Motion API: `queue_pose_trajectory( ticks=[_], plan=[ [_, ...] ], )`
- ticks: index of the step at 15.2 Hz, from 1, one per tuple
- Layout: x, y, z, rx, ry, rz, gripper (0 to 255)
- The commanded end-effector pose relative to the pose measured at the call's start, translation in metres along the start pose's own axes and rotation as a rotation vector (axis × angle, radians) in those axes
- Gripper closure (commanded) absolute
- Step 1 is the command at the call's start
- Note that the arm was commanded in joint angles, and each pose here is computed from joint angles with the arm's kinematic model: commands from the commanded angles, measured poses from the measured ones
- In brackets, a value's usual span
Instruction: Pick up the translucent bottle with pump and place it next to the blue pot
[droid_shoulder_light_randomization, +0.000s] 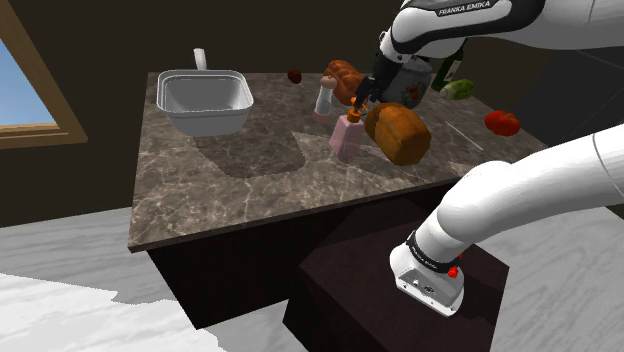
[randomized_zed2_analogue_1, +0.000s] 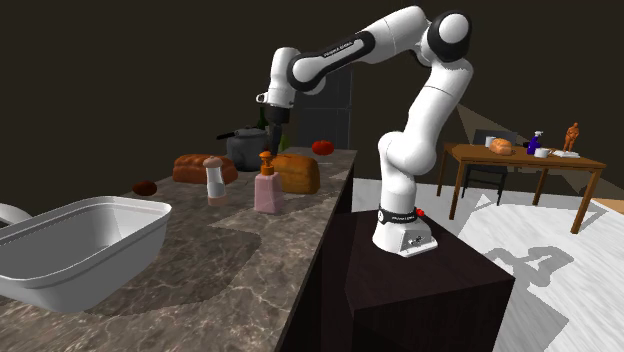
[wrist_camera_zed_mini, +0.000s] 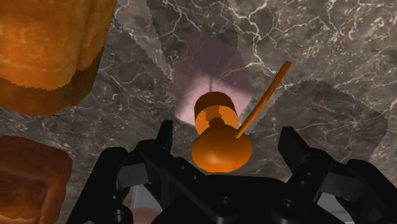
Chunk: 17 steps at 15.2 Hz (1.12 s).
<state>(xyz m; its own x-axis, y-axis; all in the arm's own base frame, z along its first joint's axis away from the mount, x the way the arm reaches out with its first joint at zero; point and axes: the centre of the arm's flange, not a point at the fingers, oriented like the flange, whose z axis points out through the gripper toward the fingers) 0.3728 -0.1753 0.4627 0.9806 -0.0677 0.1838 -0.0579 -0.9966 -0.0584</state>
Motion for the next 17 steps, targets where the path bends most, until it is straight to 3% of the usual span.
queue_pose_trajectory(
  ticks=[1, 4, 12, 13, 17],
  plan=[
    [0.001, 0.001, 0.011, 0.0, 0.002, 0.001, 0],
    [0.002, 0.001, 0.03, 0.0, 0.002, 0.001, 0],
    [0.002, 0.001, 0.03, 0.0, 0.002, 0.001, 0],
    [0.002, 0.001, 0.03, 0.0, 0.002, 0.001, 255],
    [0.002, 0.001, 0.03, 0.0, 0.002, 0.001, 255]
  ],
)
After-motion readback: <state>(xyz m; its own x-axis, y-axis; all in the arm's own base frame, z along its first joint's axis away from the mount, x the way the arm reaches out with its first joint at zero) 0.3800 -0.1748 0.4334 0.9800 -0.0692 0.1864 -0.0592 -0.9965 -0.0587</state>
